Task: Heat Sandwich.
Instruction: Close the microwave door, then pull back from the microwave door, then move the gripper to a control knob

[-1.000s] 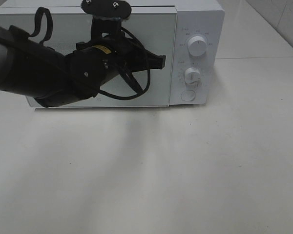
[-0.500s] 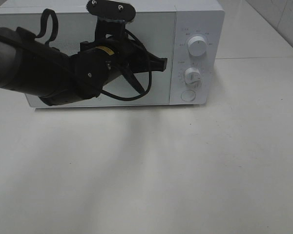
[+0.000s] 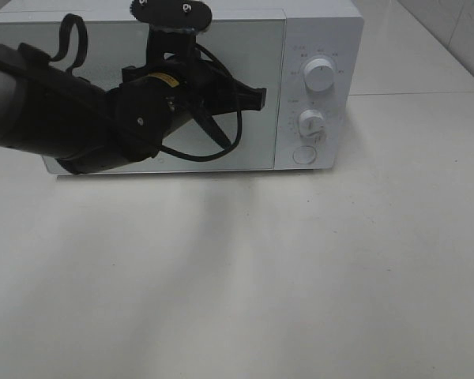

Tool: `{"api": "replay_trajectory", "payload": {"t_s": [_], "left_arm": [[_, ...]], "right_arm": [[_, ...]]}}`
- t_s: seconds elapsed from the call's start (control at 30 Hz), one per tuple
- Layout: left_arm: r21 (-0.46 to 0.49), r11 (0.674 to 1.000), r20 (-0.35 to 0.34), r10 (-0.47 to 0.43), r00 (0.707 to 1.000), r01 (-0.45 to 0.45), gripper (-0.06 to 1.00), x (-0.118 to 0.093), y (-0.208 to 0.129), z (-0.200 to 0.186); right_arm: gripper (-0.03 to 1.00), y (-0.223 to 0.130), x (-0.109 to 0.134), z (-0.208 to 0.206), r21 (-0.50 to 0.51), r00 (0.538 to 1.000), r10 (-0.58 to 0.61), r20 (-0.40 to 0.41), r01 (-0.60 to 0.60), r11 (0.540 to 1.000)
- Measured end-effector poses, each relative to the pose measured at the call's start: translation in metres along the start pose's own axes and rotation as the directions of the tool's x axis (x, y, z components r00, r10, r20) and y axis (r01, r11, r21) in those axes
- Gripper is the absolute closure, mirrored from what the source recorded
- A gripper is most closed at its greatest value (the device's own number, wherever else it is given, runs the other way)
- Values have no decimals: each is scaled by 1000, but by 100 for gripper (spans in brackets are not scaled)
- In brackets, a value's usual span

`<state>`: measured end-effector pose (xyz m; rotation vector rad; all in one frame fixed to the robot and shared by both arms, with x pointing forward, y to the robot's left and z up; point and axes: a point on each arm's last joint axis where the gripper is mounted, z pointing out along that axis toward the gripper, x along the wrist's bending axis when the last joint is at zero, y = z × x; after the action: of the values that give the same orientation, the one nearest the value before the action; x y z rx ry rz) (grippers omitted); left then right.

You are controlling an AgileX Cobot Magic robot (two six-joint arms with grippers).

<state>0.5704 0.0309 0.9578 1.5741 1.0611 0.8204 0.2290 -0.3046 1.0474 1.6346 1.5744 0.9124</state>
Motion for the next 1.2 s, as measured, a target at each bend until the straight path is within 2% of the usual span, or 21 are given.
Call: {"api": "replay_trajectory", "payload": {"t_s": [0.2,0.5,0.57,0.6,0.63,0.67,0.7,0.73,0.8,0.83,0.87,0.93,0.97,1.0,1.1,1.13,1.17,1.2], "left_arm": [[-9,1000,-2,-9,1000,9,94,0,4,-16],[73,997,74,-12,997,7,94,-8,5,-40],[116,993,102,-20,995,8,84,-9,5,-47],[139,990,114,-22,993,6,75,-10,4,-49],[139,990,114,-22,993,6,75,-10,4,-49],[176,984,140,-28,990,3,63,-11,4,-54],[199,980,154,-32,988,1,37,-12,3,-56],[219,976,168,-37,985,-1,22,-13,3,-58],[256,967,192,-44,980,-7,5,-14,2,-61],[256,967,192,-44,980,-7,5,-14,2,-61],[304,953,219,-53,974,-16,0,-17,0,-65],[358,933,248,-64,967,-30,-1,-19,-4,-68],[358,933,248,-64,967,-30,-1,-19,-4,-68],[421,905,288,-71,955,-60,-1,-22,-9,-72],[518,846,349,-77,934,-123,-2,-22,-15,-80],[518,846,349,-77,934,-123,-2,-22,-15,-80],[581,799,375,-95,922,-154,-2,-18,-19,-85],[610,776,380,-109,918,-160,-2,-15,-19,-87]], "right_arm": [[21,0,0,0,0,1000,0,0,0,1000],[21,0,0,0,0,1000,0,0,0,1000],[21,0,0,0,0,1000,0,0,0,1000],[21,0,0,0,0,1000,0,0,0,1000],[21,0,0,0,0,1000,0,0,0,1000],[21,0,0,0,0,1000,0,0,0,1000],[21,0,0,0,0,1000,0,0,0,1000],[21,0,0,0,0,1000,0,0,0,1000],[21,0,0,0,0,1000,0,0,0,1000],[21,0,0,0,0,1000,0,0,0,1000],[21,0,0,0,0,1000,0,0,0,1000],[21,0,0,0,0,1000,0,0,0,1000],[21,0,0,0,0,1000,0,0,0,1000],[21,0,0,0,0,1000,0,0,0,1000],[21,0,0,0,0,1000,0,0,0,1000],[21,0,0,0,0,1000,0,0,0,1000],[21,0,0,0,0,1000,0,0,0,1000],[21,0,0,0,0,1000,0,0,0,1000]]}}
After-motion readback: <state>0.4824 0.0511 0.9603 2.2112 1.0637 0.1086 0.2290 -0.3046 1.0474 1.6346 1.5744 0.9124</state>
